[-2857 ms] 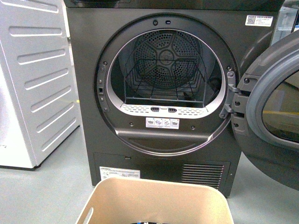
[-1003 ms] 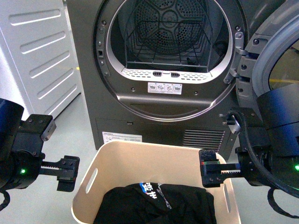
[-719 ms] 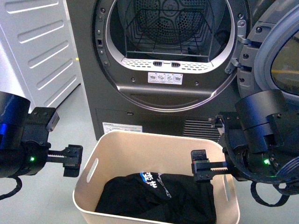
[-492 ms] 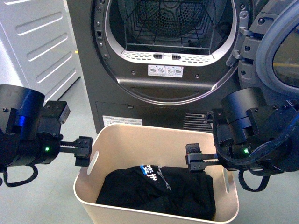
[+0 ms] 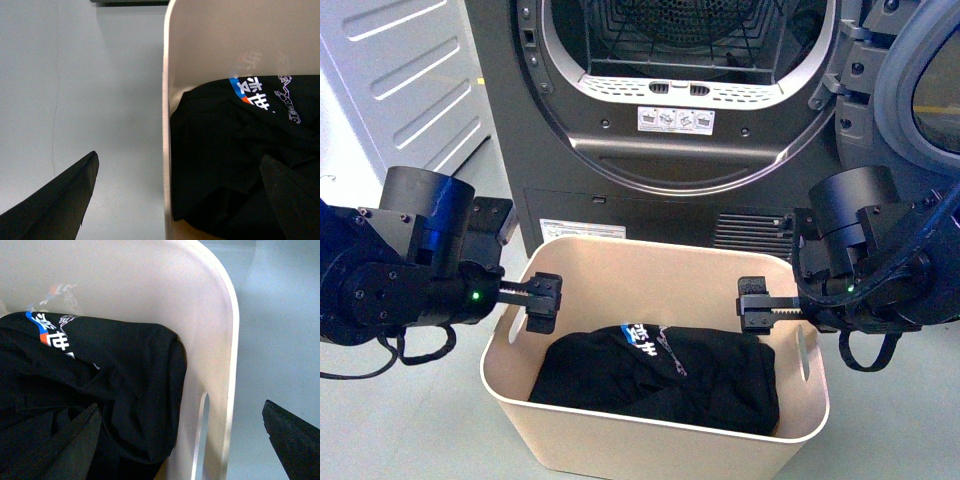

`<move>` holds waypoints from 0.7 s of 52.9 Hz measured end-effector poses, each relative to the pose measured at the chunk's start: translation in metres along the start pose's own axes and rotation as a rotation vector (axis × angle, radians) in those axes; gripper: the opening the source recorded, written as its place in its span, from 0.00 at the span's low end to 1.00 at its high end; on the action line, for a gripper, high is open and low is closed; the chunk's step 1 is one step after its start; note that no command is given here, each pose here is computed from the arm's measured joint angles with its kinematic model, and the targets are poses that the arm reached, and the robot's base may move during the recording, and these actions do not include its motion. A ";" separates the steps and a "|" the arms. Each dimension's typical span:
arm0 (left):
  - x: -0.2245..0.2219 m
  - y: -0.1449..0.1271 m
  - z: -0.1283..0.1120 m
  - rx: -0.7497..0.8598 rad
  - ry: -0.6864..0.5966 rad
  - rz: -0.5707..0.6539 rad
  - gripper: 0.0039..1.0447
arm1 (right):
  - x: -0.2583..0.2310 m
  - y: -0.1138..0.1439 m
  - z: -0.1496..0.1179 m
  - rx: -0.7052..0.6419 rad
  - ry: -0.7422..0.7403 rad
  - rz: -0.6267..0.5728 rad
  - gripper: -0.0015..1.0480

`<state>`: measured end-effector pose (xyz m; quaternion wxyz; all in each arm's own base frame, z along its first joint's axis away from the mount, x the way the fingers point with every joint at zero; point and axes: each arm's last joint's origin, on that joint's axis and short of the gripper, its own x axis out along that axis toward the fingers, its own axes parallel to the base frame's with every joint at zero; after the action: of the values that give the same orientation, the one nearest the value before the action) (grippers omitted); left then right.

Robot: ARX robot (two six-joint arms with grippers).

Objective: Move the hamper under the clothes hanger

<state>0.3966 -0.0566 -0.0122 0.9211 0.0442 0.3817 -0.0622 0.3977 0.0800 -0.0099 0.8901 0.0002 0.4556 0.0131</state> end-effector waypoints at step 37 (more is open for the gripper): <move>0.027 -0.004 -0.005 0.004 0.039 0.003 0.94 | 0.021 -0.014 -0.019 0.044 0.057 -0.048 0.92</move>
<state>0.4116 -0.0620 -0.0348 0.9135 0.0481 0.3995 -0.0606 0.3949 0.0661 -0.0384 0.8765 0.0087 0.4810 -0.0183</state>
